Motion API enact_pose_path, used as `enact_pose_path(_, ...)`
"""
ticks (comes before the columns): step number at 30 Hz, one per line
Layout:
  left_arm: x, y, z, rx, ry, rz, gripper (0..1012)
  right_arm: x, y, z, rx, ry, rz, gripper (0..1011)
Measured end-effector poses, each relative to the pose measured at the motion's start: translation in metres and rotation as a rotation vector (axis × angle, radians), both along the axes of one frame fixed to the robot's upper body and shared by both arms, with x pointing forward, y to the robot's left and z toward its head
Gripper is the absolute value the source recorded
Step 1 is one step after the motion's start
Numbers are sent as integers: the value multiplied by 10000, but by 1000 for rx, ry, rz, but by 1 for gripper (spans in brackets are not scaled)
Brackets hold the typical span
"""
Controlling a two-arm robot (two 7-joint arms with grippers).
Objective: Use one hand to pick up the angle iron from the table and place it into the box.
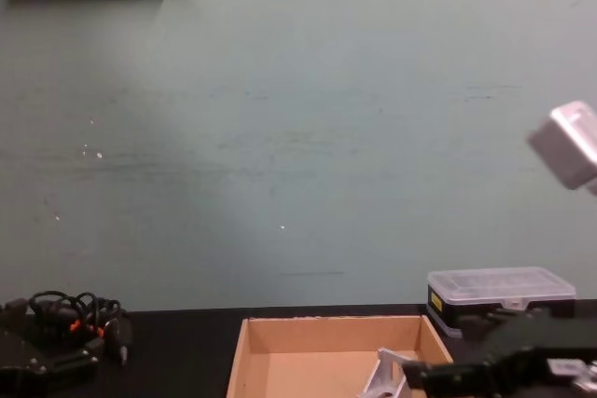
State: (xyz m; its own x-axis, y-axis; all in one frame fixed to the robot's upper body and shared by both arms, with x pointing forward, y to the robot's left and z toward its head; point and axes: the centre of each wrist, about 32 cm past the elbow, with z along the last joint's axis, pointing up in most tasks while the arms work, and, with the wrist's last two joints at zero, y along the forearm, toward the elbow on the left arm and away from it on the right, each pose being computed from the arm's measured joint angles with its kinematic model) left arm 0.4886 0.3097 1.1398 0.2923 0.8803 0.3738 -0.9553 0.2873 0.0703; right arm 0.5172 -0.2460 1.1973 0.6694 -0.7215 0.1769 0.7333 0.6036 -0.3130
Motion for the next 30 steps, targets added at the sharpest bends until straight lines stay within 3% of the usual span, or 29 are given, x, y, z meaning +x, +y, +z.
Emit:
enact_pose_path(7,0,0,0,0,0,0,1011,-342,-94,23,7,14,35,1002)
enact_pose_path(14,0,0,0,0,0,0,1011,-489,-38,37,-11,39,75,1002)
enact_pose_path(21,0,0,0,0,0,0,1011,-526,107,65,-58,82,107,1002)
enact_pose_path(30,0,0,0,0,0,0,1011,-454,284,98,-100,163,122,1002)
